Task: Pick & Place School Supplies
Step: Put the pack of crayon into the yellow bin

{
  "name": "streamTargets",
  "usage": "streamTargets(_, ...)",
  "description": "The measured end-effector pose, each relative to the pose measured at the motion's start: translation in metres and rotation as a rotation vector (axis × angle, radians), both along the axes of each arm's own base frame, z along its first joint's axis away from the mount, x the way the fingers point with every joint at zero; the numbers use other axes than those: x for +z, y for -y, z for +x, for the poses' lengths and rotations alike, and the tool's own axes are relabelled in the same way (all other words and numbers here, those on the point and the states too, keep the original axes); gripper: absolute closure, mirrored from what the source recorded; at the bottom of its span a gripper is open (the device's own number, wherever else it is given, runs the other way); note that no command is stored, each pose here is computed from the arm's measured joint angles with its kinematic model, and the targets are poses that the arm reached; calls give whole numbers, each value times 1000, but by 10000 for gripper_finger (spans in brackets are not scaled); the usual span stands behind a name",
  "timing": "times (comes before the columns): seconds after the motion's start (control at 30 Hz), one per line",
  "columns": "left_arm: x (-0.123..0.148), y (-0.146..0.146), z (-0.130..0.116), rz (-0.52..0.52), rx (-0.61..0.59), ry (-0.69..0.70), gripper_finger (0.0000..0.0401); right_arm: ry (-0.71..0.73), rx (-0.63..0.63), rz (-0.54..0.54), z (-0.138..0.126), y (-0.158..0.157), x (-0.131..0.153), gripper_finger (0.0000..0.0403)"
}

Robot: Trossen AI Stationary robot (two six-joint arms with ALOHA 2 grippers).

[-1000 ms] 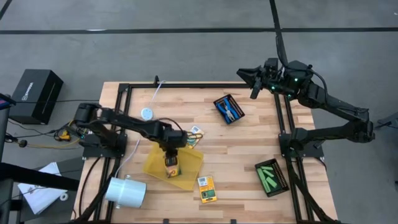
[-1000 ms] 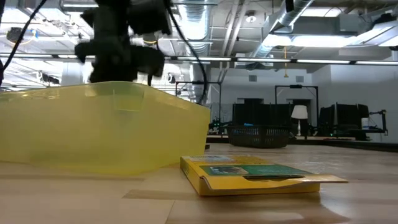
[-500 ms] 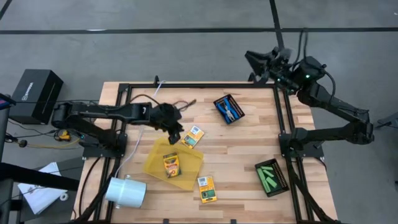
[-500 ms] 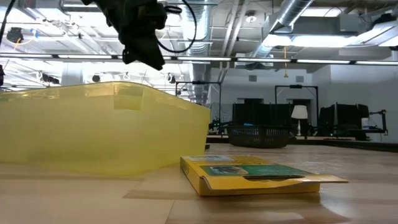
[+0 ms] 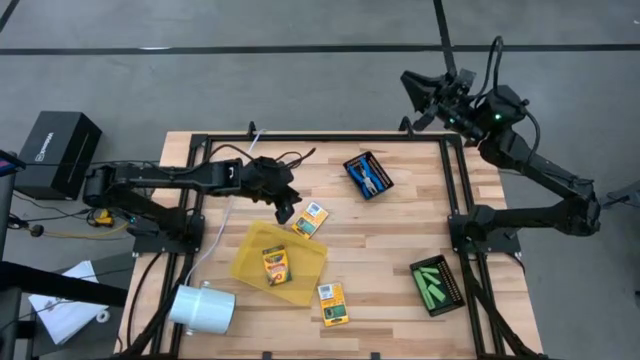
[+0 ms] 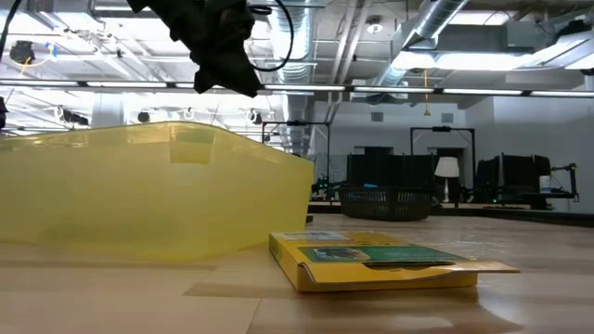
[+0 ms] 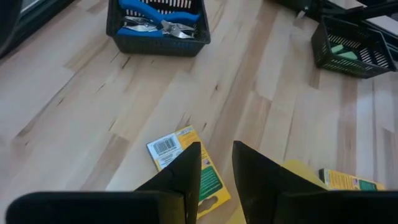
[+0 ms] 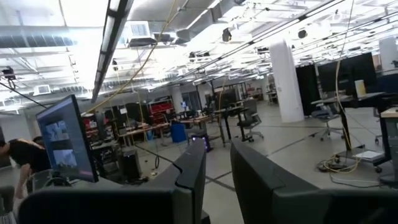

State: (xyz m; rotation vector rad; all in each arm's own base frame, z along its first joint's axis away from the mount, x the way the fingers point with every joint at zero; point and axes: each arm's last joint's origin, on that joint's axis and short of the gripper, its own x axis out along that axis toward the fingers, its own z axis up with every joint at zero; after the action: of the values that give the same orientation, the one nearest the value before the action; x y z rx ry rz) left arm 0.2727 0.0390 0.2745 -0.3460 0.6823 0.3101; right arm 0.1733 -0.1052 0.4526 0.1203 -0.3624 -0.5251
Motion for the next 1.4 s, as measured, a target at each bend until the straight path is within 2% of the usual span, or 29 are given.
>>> streamTargets(0.27, 0, -3, 0, 55, 42, -3, 315, -20, -17, 11, -1, 3, -2, 335)
streamTargets(0.67, 1, -17, -2, 63, 89, 1, 308, -7, 11, -8, -1, 2, 0, 335)
streamTargets(1.4, -7, -18, 5, 60, 88, -11, 309, -2, 10, -17, -1, 2, 1, 335)
